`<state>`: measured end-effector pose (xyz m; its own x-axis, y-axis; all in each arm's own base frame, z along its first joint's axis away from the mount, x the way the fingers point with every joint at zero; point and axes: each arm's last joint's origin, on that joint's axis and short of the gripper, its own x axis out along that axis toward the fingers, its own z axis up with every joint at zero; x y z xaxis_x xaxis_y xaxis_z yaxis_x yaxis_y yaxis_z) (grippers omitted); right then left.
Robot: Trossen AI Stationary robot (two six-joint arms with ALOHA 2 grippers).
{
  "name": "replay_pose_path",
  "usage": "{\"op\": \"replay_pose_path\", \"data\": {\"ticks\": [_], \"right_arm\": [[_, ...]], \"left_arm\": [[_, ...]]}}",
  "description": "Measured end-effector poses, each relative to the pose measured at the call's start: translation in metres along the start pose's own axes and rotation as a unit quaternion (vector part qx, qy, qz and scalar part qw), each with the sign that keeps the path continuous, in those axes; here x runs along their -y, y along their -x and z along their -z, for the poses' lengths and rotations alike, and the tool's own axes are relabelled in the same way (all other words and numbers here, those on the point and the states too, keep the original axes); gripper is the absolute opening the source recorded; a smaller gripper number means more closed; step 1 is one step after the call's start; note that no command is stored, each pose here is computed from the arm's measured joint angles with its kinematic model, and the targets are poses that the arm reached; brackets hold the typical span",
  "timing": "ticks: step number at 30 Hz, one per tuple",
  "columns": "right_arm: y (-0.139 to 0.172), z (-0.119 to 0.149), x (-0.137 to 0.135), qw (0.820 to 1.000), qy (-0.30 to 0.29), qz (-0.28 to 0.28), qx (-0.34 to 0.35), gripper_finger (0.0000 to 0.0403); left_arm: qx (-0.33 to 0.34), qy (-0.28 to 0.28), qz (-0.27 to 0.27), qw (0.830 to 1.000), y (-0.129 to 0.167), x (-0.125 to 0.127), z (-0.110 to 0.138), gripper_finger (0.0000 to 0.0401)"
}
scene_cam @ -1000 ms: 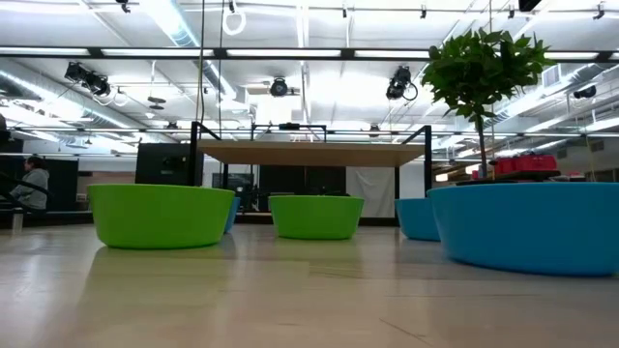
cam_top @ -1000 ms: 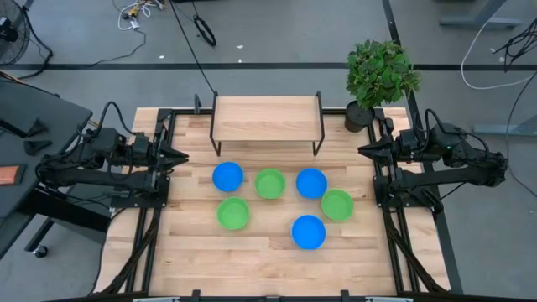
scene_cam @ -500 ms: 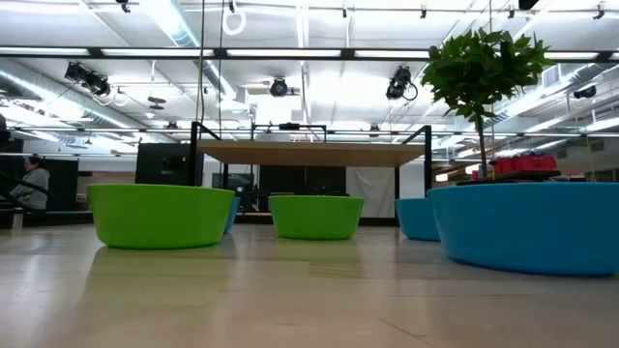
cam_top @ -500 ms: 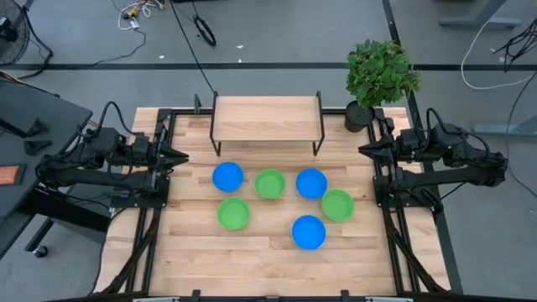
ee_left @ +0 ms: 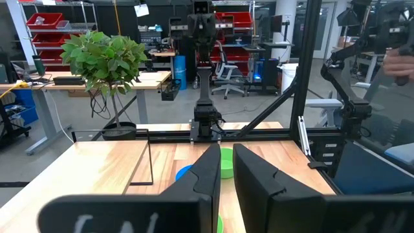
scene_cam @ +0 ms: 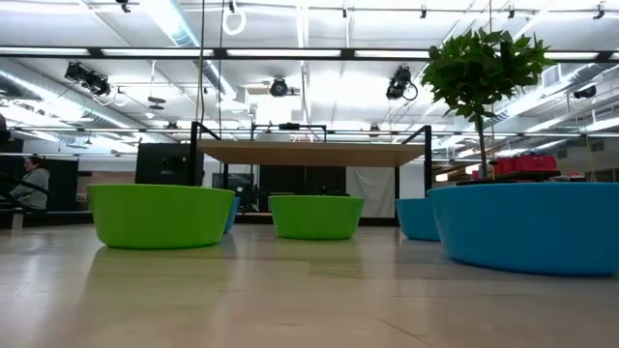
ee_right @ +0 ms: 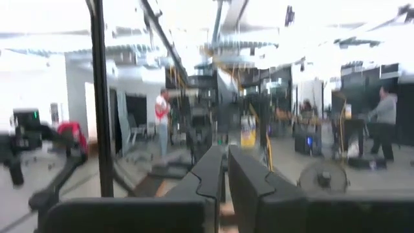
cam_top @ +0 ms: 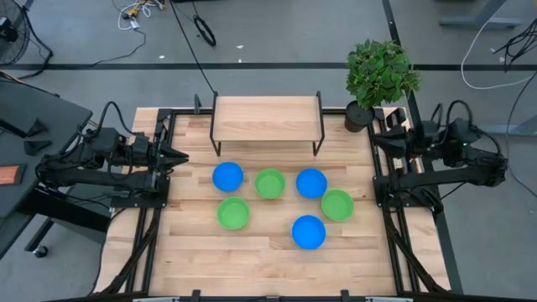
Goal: Pick & Place Mini bowls
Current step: Put the top right blue bowl on the shelf
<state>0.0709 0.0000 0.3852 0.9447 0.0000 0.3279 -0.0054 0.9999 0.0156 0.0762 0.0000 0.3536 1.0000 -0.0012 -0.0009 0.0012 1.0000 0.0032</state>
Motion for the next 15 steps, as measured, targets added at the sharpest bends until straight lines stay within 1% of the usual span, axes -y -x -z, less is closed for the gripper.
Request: {"op": "replay_pose_path", "data": {"ticks": [6, 11, 15], "right_arm": [[0.001, -0.016, 0.000, 0.996, -0.001, -0.001, 0.085, 0.0034], [0.005, -0.030, 0.000, 0.987, -0.015, 0.004, 0.158, 0.0034], [0.006, -0.038, 0.000, 0.979, -0.022, 0.005, 0.201, 0.0034]], "left_arm": [[0.000, 0.000, 0.000, 1.000, 0.000, 0.000, 0.000, 0.0048], [0.000, 0.000, 0.000, 1.000, 0.000, 0.000, 0.000, 0.0048], [0.000, 0.000, 0.000, 1.000, 0.000, 0.000, 0.000, 0.0048]]}}
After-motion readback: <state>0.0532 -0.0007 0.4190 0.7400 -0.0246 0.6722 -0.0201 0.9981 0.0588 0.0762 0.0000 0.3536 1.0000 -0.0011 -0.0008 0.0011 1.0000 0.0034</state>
